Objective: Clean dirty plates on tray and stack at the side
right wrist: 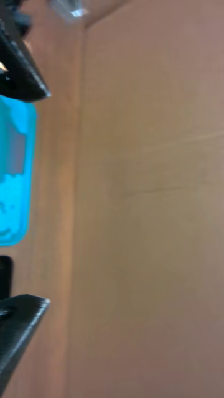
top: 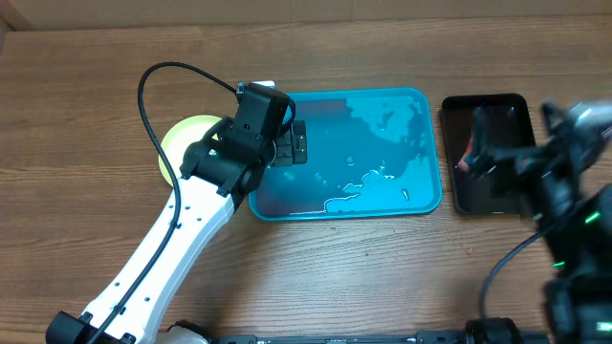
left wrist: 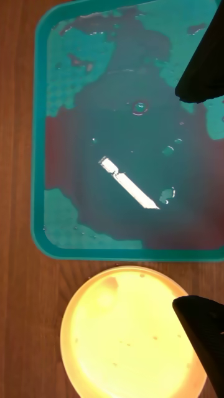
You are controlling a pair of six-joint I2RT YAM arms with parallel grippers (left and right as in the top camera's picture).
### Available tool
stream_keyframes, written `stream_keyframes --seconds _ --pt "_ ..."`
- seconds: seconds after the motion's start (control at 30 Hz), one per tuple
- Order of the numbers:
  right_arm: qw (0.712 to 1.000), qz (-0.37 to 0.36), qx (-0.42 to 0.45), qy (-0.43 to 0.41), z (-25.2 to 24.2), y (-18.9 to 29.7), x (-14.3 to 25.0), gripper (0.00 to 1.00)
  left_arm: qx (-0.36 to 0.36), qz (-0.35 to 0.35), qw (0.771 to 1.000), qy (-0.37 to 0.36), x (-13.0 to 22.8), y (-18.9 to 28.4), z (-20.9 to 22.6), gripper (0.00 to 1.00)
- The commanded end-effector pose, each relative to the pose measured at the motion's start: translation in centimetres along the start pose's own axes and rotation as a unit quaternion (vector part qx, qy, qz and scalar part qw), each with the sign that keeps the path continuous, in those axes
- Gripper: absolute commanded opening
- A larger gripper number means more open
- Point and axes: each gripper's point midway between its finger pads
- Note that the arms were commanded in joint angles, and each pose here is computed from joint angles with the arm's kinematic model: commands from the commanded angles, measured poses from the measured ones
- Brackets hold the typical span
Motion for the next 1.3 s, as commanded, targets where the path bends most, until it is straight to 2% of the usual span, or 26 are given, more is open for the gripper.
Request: stream_keyframes --seconds 0.0,0.23,0.37,0.63,0.9,1.27 --pt "1.0 -0.017 -0.013 0.005 1.1 0.4 5.0 1.0 0.007 -0.006 1.0 -0.005 -0.3 0.4 -0.5 0.99" --pt "0.997 -0.076 -0.024 0.013 2.1 1.2 13.0 1.0 0.007 -0.006 1.0 -0.005 -0.3 0.4 -0.5 1.0" --pt "0.995 -0.09 -0.026 0.015 2.3 1.4 15.5 1.0 0.007 -0.006 1.0 -0.005 -0.3 0.4 -0.5 0.99" --pt "0.994 -0.105 -0.02 0.015 2.4 1.8 17.5 1.0 0.007 -0.006 1.0 -0.005 -0.3 0.4 -0.5 1.0" --pt "0.998 -0.039 -0.04 0.009 3.1 1.7 20.8 1.0 0.007 -0.006 1.0 -0.005 -0.3 0.4 -0.5 0.99" --pt "0.998 -0.041 -0.04 0.0 3.1 1.7 20.7 1.0 0.007 -0.006 1.0 -0.005 -0.3 0.4 -0.5 1.0"
Point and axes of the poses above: each gripper's point midway between its finger pads, its own y axis back along the fingers, its own z axis along the line the jaws close on, x = y × z, and after that the axes turned 8 degrees about y, right-handed
